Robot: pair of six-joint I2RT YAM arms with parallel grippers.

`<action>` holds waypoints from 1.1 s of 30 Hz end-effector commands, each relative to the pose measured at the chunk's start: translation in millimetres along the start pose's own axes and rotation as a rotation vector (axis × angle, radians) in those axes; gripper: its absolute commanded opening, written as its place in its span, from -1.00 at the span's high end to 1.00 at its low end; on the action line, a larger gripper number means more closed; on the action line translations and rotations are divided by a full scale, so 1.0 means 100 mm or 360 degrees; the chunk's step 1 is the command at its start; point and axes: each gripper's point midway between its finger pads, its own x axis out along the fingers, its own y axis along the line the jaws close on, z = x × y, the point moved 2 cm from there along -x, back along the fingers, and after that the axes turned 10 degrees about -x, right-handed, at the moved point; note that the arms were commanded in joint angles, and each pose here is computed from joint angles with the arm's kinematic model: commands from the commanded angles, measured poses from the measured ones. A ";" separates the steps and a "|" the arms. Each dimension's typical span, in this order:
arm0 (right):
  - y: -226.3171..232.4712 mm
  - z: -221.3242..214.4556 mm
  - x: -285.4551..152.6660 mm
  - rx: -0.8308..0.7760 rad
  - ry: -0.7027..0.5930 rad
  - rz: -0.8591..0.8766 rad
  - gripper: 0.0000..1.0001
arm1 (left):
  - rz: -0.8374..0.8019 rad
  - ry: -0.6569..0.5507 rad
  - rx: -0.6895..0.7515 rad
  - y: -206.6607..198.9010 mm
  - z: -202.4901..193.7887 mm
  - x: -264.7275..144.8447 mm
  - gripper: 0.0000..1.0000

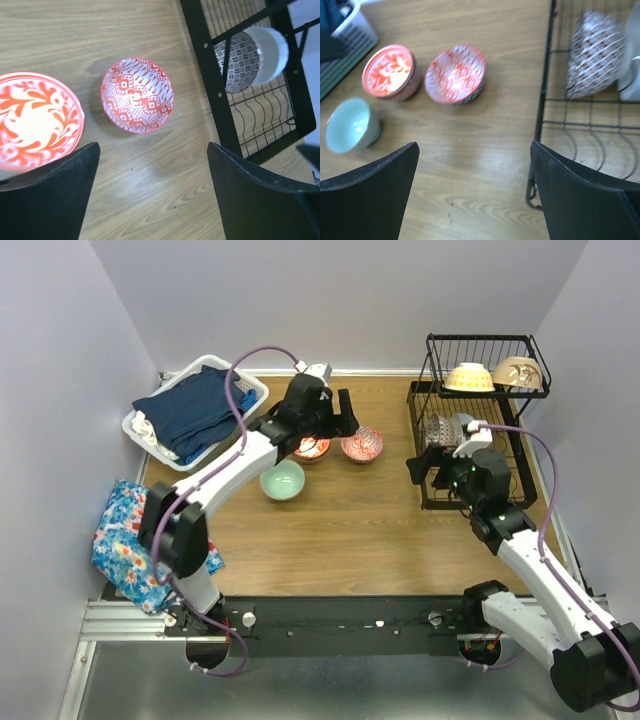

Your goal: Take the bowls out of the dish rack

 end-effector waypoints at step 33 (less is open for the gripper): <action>-1.90 0.02 0.42 0.0107 -0.0294 -0.0215 -1.00 | 0.0365 -0.0597 0.0487 1.47 -0.63 -1.96 -0.98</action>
